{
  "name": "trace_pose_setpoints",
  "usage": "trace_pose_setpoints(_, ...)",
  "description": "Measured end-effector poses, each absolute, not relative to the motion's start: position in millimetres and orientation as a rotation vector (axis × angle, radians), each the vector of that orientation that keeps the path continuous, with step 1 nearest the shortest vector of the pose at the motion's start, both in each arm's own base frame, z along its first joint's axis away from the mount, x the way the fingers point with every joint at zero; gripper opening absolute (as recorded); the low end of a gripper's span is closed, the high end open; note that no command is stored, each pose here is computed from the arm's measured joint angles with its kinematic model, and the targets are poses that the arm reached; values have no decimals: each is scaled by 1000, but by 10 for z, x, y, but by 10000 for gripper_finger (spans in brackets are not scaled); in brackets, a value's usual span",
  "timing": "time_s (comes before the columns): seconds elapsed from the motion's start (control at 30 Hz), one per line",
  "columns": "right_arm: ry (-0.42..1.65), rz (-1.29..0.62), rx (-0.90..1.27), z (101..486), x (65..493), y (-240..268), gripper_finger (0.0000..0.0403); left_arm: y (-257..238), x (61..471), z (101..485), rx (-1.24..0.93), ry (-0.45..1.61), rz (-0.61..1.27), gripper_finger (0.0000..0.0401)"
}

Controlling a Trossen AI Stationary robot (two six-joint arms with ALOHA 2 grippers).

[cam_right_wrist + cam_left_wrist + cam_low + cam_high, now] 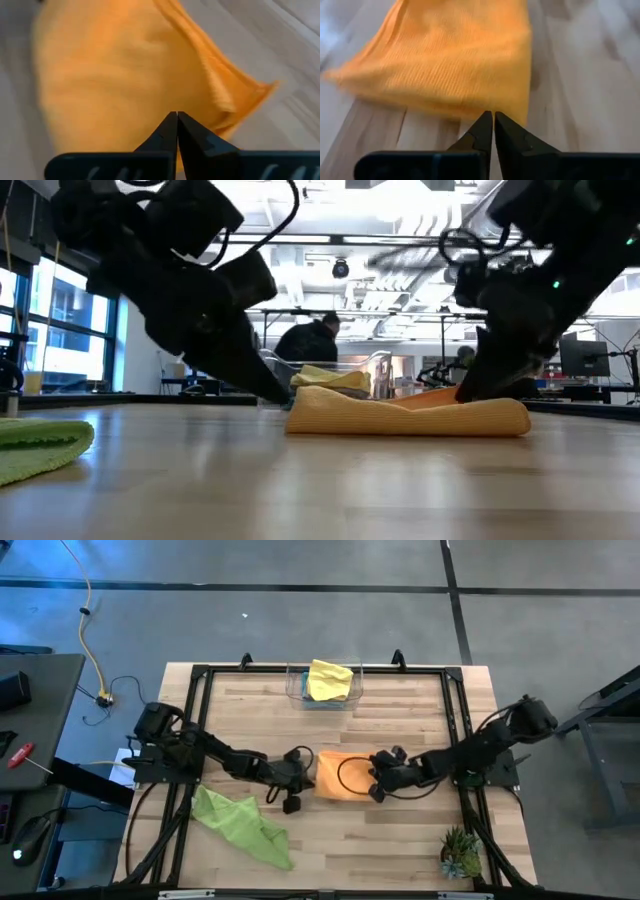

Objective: Fold microfiber towels
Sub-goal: Fold the orange towel

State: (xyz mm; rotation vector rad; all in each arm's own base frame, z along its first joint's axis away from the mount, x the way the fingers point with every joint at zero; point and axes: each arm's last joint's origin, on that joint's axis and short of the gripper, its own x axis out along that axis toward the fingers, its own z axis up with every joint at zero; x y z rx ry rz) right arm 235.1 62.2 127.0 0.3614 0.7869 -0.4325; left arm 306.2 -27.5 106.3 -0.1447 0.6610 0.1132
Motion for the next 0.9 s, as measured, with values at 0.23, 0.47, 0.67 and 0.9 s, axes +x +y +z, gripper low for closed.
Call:
trace_pose_setpoints(0.23,852,-479,357,1185,2328,348,1,-344,3116,1012,-117,612,80,2)
trace_pose_setpoints(0.47,877,-520,287,1179,2346,85,0,-435,3153,891,-139,605,57,1)
trace_pose_setpoints(0.67,864,-527,167,1214,2380,-165,0,-522,3141,1088,-85,603,4,0)
trace_pose_setpoints(0.9,794,-503,173,1556,2389,-107,0,17,3040,1532,-65,579,163,0)
